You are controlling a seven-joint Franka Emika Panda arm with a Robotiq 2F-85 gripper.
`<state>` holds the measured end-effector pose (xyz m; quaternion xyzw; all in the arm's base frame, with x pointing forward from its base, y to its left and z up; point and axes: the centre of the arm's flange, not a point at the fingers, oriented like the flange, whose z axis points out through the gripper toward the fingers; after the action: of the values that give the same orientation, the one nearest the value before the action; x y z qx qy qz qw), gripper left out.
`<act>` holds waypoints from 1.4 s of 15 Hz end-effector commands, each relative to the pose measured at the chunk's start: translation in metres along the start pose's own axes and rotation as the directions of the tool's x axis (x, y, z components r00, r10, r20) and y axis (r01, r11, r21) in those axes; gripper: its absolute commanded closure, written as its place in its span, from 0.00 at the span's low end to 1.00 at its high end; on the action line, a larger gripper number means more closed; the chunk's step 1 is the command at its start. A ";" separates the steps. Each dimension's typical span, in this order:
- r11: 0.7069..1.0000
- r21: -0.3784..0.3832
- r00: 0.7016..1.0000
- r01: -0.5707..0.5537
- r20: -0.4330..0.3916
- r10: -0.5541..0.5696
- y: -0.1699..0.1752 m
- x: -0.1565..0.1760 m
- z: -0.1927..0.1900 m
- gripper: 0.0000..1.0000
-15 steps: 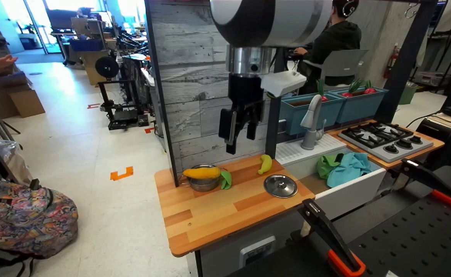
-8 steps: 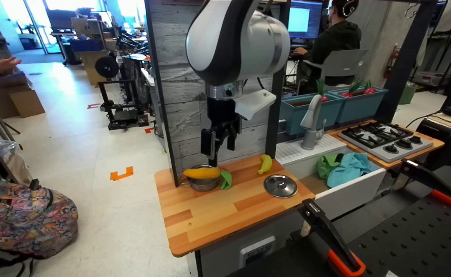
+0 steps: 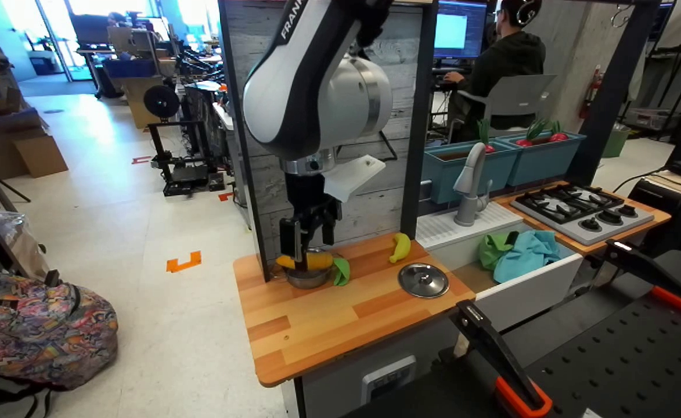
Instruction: Take the carrot off of the metal bowl
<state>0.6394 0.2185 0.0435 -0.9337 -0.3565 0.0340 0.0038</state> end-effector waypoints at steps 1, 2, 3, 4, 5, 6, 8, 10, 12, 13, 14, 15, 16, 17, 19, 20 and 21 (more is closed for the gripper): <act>1.000 -0.009 0.999 0.011 0.034 -0.011 0.009 0.028 0.017 0.00; 1.000 -0.007 0.999 0.011 0.038 -0.011 0.009 0.029 0.019 0.00; 1.000 -0.008 0.999 0.011 0.039 -0.011 0.009 0.029 0.021 0.00; 1.000 -0.009 0.999 0.012 0.038 -0.011 0.009 0.028 0.022 0.00; 1.000 -0.018 0.999 0.011 0.033 -0.011 0.009 0.028 0.023 0.25; 1.000 -0.022 0.999 0.011 0.031 -0.010 0.009 0.027 0.023 0.28; 1.000 -0.023 1.000 0.009 0.025 -0.009 0.010 0.026 0.023 0.42; 1.000 -0.027 1.000 0.009 0.026 -0.009 0.011 0.026 0.024 0.58; 0.999 -0.030 1.000 0.011 0.030 -0.010 0.010 0.025 0.026 0.73; 0.999 -0.031 0.999 0.013 0.031 -0.012 0.009 0.025 0.026 0.82; 0.999 -0.033 0.999 0.015 0.031 -0.014 0.008 0.024 0.026 0.88; 0.999 -0.035 0.999 0.014 0.031 -0.013 0.007 0.024 0.025 0.97; 0.999 -0.038 0.999 0.015 0.031 -0.014 0.005 0.023 0.024 0.99; 0.999 -0.041 0.999 0.016 0.030 -0.014 0.004 0.021 0.023 1.00; 0.999 -0.052 0.999 0.014 0.030 -0.013 -0.001 0.017 0.019 0.97; 0.998 -0.059 0.999 0.012 0.033 -0.010 -0.004 0.014 0.016 0.99; 0.998 -0.067 0.999 0.010 0.038 -0.008 -0.007 0.010 0.014 0.98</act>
<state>0.6412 0.2267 0.0200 -0.9319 -0.3588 0.0521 -0.0108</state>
